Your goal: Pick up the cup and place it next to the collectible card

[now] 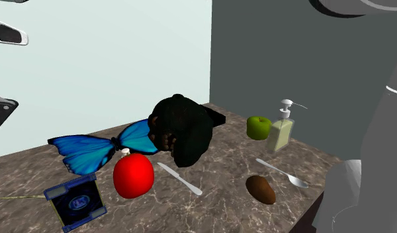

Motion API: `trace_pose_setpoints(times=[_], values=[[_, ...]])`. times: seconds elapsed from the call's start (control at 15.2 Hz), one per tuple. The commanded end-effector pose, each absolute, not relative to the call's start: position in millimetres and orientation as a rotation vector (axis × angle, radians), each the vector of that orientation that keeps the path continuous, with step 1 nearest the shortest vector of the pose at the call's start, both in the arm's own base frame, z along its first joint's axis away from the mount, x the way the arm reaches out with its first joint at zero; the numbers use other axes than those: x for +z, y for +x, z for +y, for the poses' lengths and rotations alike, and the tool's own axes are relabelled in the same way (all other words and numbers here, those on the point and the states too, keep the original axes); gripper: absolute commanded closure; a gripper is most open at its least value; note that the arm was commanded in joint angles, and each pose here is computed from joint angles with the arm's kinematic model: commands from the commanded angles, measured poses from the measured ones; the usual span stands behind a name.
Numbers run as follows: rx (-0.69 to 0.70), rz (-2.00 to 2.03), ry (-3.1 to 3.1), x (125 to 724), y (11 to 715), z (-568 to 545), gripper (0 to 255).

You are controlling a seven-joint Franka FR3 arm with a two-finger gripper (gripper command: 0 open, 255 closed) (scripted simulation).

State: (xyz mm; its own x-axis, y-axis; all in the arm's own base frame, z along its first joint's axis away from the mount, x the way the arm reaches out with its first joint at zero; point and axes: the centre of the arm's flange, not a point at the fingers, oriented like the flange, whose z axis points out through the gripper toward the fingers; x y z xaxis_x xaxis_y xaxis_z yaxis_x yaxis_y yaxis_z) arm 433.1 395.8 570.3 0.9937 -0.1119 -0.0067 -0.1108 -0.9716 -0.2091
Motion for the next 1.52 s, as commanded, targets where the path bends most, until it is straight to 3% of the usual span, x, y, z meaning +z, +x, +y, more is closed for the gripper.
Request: trace_pose_setpoints(times=[0.0, 1.45], values=[[-0.008, 0.167, -2.926, 560, 432, 400, 255], [-0.008, 0.167, -2.926, 444, 432, 400, 255]])
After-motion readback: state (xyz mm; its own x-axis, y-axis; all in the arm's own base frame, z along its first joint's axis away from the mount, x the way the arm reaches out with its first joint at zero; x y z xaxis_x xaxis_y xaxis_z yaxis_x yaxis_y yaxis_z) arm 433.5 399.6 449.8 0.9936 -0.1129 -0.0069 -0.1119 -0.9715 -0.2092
